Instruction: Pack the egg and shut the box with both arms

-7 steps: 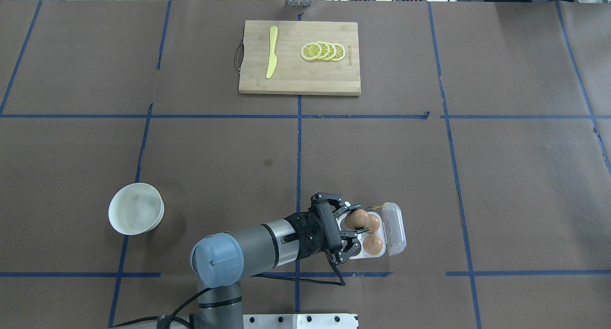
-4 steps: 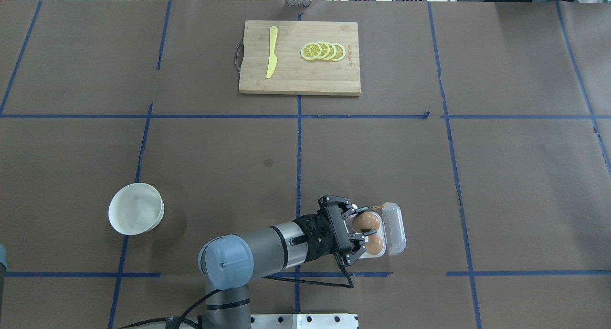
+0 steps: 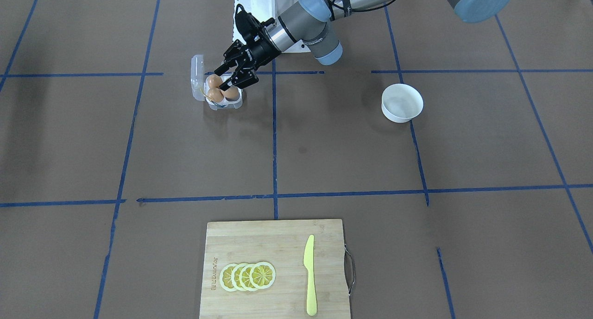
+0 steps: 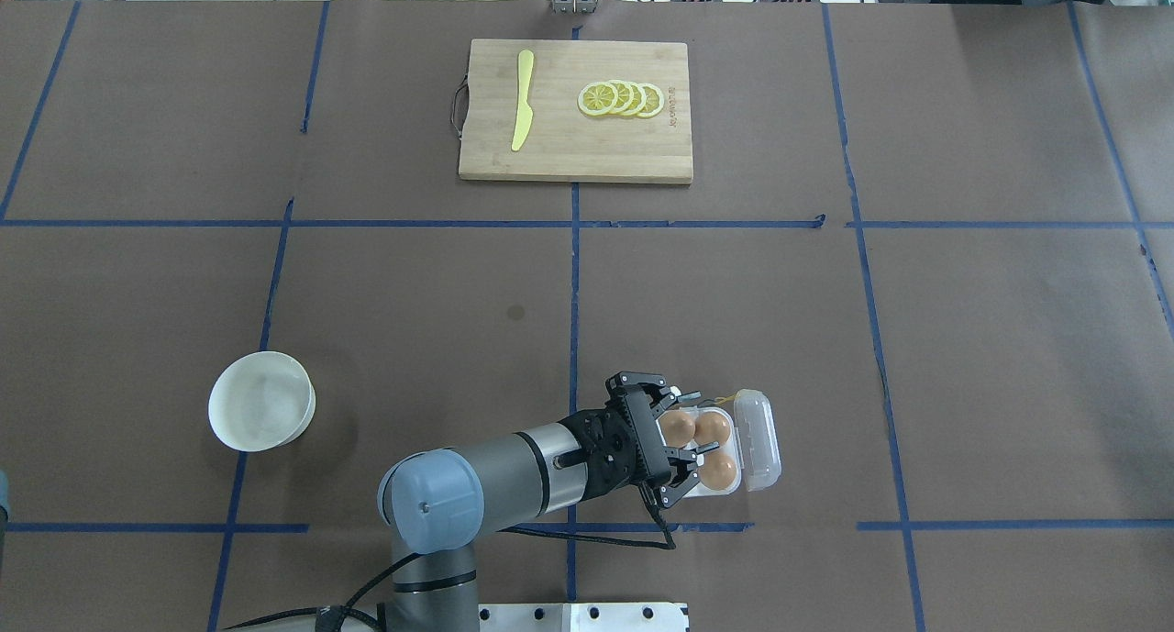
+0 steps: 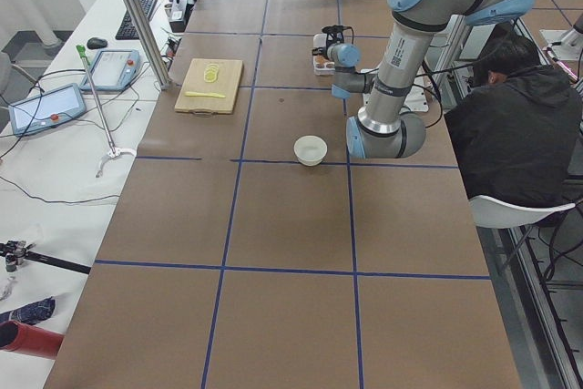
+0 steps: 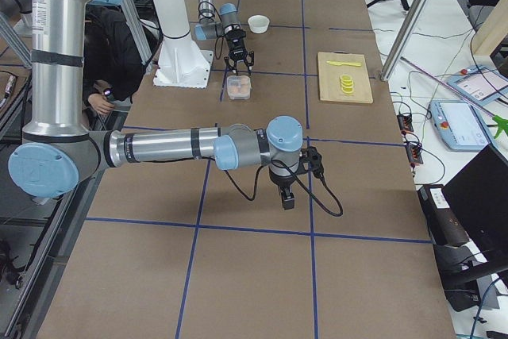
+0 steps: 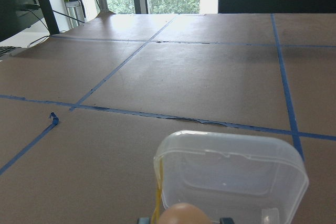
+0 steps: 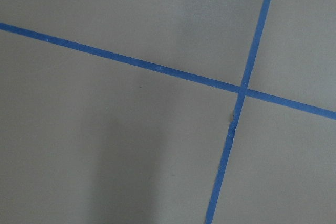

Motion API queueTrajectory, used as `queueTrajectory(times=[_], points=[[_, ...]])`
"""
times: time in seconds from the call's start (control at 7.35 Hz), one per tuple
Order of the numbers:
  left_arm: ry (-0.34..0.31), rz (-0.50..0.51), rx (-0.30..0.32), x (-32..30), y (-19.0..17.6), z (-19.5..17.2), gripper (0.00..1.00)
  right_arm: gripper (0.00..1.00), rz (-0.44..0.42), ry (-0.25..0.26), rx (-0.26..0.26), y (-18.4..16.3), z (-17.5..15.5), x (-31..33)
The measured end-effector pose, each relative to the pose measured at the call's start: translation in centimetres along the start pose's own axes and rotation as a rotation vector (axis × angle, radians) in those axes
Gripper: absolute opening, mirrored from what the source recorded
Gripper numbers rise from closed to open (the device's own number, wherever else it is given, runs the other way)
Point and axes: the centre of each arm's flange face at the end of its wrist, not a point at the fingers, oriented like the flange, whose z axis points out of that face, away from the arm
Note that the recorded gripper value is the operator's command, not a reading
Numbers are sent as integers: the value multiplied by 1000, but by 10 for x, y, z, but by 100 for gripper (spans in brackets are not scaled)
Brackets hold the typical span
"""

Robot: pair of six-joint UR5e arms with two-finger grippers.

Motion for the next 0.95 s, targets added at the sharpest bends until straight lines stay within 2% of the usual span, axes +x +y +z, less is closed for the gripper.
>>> queueTrajectory(times=[0.27, 0.68, 0.95], points=[[-1, 0, 0, 0, 0, 0, 83, 100, 0, 0, 0, 0, 0, 0], [-34, 4, 3, -27, -8, -8, 84, 100, -2, 0, 2, -1, -1, -1], [-80, 18, -66, -57, -22, -27, 82, 100, -1, -1, 1, 0, 0, 0]])
